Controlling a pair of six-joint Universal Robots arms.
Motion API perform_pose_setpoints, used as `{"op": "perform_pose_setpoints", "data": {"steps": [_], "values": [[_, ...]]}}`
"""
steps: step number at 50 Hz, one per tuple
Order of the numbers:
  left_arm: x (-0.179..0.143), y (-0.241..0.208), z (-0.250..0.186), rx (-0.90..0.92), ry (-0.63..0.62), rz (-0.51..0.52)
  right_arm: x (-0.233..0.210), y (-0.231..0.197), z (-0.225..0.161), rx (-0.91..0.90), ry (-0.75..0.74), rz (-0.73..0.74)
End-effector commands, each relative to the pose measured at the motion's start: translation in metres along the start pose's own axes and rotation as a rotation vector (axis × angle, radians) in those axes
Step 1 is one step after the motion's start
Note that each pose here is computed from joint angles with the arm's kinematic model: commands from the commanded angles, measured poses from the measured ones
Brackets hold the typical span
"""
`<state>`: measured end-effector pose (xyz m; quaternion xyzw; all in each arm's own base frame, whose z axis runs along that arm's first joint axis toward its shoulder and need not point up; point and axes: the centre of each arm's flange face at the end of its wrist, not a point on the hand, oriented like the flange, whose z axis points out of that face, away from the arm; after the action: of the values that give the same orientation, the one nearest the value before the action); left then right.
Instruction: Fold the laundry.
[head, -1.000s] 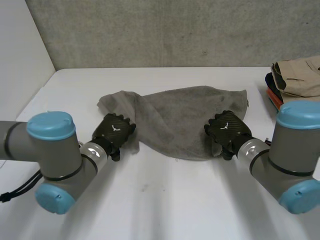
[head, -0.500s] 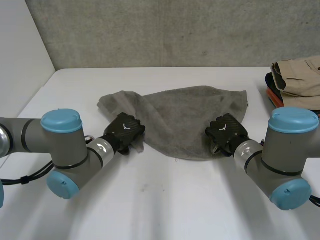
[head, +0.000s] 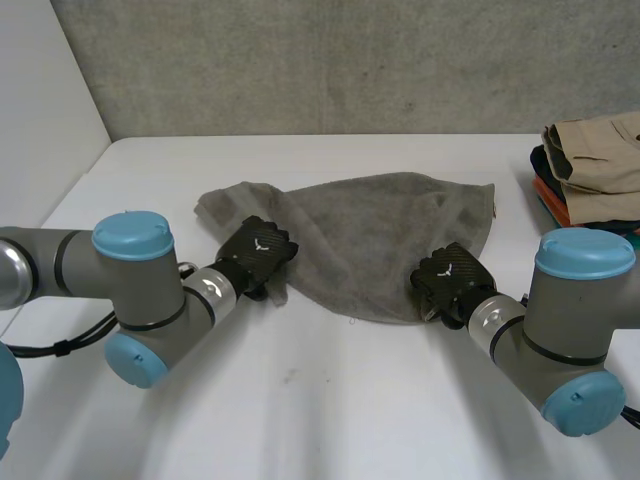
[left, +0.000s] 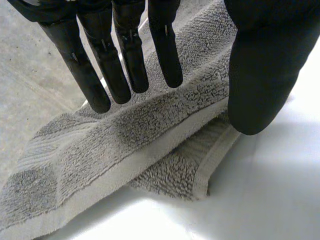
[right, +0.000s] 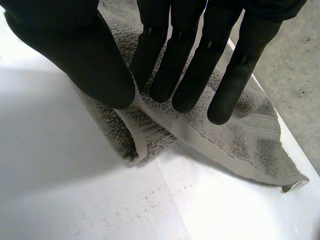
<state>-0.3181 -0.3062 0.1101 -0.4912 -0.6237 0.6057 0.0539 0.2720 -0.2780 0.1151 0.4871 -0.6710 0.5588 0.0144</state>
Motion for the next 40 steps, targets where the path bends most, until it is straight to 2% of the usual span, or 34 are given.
{"op": "perform_pose_setpoints", "data": {"steps": [1,8,13,17,21,22,27,30,34,40], "values": [[0.001,-0.006,0.004,0.020,0.000,0.008,0.001,0.000,0.000,0.002,0.003,0.001],[0.004,0.002,0.011,0.007,0.009,0.005,0.002,0.001,0.000,-0.001,0.007,0.002],[-0.007,-0.010,0.009,0.024,-0.041,0.007,0.019,-0.003,-0.002,0.001,0.054,0.009],[-0.050,-0.056,-0.014,0.099,-0.190,-0.032,0.048,-0.024,-0.017,0.039,0.136,0.003],[-0.087,-0.088,-0.044,0.168,-0.315,-0.131,0.081,-0.049,-0.042,0.051,0.222,-0.001],[-0.109,-0.099,-0.062,0.198,-0.381,-0.170,0.089,-0.053,-0.048,0.050,0.241,-0.001],[-0.155,-0.116,-0.109,0.260,-0.531,-0.222,0.150,-0.083,-0.091,0.017,0.408,0.018],[-0.174,-0.120,-0.134,0.275,-0.604,-0.222,0.166,-0.091,-0.105,0.001,0.444,0.021],[-0.181,-0.114,-0.154,0.232,-0.642,-0.232,0.177,-0.097,-0.120,-0.039,0.445,0.032],[-0.171,-0.092,-0.158,0.115,-0.604,-0.280,0.173,-0.097,-0.124,-0.081,0.404,0.039]]}}
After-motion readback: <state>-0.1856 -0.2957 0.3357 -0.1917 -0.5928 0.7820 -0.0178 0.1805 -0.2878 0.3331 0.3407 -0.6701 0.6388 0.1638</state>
